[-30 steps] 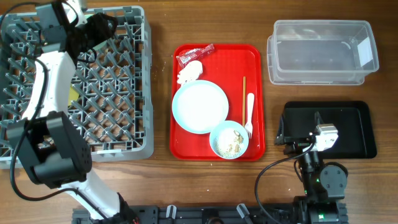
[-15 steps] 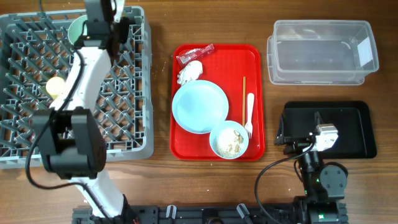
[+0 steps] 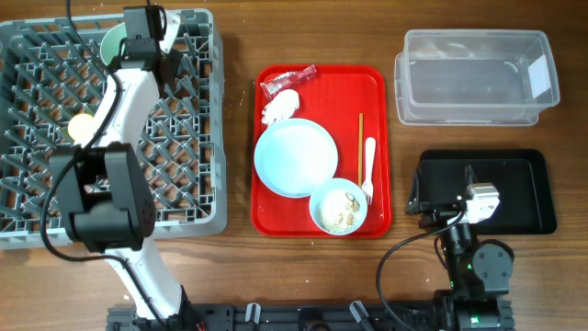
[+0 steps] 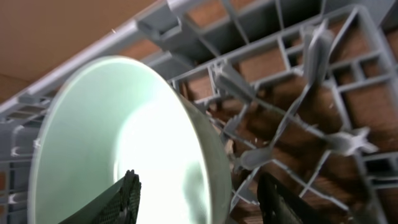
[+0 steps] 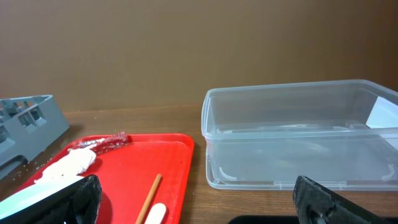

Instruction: Sort waste into correct bins and load items into the dishwasher rack

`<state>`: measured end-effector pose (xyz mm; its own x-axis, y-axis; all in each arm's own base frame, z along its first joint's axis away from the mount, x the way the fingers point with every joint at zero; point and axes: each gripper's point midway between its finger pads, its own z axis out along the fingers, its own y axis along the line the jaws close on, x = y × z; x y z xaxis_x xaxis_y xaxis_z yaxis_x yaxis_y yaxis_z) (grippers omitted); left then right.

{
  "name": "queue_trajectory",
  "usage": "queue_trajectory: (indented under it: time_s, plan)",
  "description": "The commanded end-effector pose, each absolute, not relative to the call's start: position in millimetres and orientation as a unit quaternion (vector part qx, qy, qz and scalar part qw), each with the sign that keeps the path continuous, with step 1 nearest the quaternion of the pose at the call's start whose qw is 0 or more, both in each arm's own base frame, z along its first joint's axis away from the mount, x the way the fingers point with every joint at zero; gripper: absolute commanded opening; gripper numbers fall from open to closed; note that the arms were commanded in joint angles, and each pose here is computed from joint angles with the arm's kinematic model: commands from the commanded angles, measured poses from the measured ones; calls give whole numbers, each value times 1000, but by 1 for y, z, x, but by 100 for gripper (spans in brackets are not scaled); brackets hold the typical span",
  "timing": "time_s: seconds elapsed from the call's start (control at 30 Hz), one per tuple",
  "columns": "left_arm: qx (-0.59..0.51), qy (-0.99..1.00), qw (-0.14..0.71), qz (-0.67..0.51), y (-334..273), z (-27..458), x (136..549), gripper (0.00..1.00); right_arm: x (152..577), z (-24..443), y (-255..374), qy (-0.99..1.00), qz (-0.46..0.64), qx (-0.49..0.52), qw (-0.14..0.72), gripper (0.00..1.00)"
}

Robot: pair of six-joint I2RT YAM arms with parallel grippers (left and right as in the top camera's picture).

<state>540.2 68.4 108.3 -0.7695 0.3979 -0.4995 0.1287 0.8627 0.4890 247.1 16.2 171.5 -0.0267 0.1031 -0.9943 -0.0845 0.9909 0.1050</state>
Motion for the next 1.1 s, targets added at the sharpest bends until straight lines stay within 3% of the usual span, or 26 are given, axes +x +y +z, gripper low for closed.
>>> queue_trajectory:
  time_s: [0.0, 0.17, 0.6, 0.67, 0.87, 1.07]
  plan:
    - [163, 914, 293, 229, 72, 93, 543, 37, 247, 173, 16, 711, 66, 9, 700, 100]
    - [141, 906, 296, 269, 85, 103, 544, 4, 247, 173, 16, 711, 66, 9, 700, 100]
    - [28, 864, 340, 370, 101, 159, 543, 4, 247, 173, 16, 711, 66, 10, 700, 100]
    - [-32, 871, 372, 318, 95, 163, 542, 4, 247, 173, 16, 711, 66, 10, 700, 100]
    - [-103, 895, 434, 16, 39, 185, 545, 4, 247, 173, 16, 711, 67, 10, 700, 100]
    - [-186, 861, 445, -164, 43, 206, 549, 4, 247, 173, 16, 711, 66, 9, 700, 100]
